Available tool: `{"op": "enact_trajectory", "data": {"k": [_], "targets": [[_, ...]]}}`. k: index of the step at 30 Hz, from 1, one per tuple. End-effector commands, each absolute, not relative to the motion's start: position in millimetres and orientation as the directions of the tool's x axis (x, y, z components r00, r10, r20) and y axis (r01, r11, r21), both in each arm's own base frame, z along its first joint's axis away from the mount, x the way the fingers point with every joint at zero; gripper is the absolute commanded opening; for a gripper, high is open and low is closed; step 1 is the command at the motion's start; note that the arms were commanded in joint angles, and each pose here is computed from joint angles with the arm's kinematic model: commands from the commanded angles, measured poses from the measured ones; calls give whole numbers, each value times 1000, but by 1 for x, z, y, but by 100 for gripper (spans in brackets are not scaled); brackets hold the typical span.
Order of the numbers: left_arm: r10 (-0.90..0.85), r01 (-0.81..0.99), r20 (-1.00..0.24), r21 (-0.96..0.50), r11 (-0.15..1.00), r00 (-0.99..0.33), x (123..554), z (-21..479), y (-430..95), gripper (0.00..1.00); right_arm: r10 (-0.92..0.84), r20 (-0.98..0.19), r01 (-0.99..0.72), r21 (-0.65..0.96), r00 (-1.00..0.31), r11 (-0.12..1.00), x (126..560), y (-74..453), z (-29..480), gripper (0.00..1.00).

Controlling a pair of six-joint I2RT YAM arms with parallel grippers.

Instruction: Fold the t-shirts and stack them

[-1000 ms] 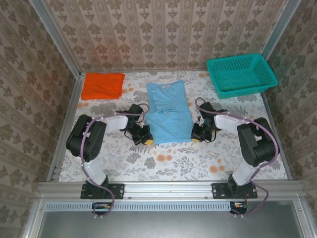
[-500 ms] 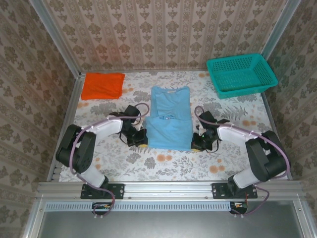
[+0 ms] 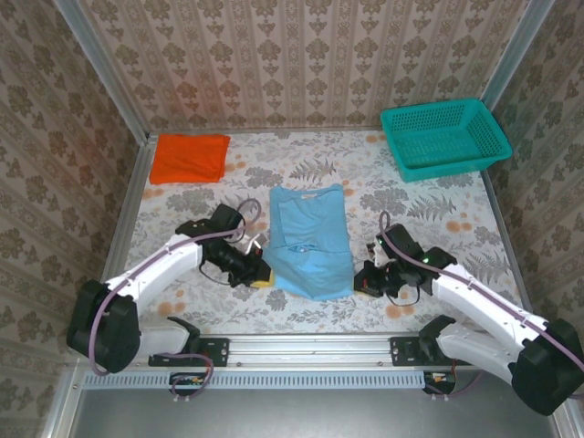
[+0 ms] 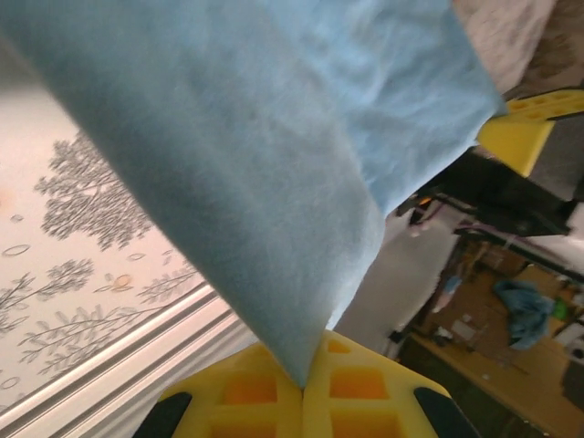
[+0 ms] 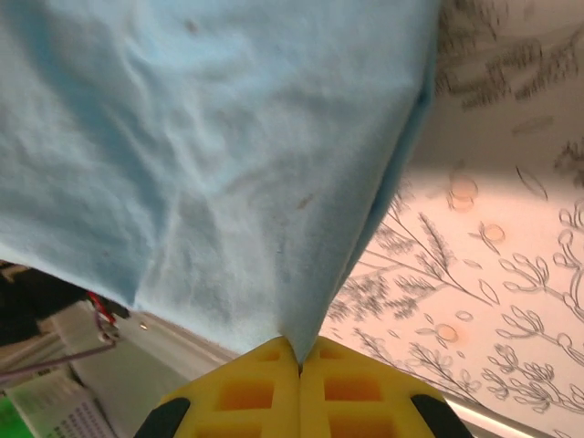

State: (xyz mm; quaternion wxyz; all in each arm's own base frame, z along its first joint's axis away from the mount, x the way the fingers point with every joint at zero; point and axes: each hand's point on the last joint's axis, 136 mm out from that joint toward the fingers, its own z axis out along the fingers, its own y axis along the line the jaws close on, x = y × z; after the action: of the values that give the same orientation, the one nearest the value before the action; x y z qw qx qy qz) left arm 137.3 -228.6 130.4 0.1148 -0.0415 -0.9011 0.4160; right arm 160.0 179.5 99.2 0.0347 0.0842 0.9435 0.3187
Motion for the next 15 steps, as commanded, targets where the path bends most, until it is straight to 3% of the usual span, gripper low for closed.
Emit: {"op": "enact_trajectory", "data": {"k": [1, 7, 15], "targets": [[143, -46, 151, -827, 561, -978, 167, 164, -243, 0, 250, -8, 190, 624, -968, 758, 191, 179, 123, 0], [38, -80, 115, -861, 501, -993, 255, 177, -256, 0, 343, -24, 244, 656, -939, 714, 286, 176, 147, 0], [-96, -148, 117, -872, 467, -989, 367, 164, -254, 0, 391, 22, 325, 600, -920, 731, 404, 171, 133, 0]]}}
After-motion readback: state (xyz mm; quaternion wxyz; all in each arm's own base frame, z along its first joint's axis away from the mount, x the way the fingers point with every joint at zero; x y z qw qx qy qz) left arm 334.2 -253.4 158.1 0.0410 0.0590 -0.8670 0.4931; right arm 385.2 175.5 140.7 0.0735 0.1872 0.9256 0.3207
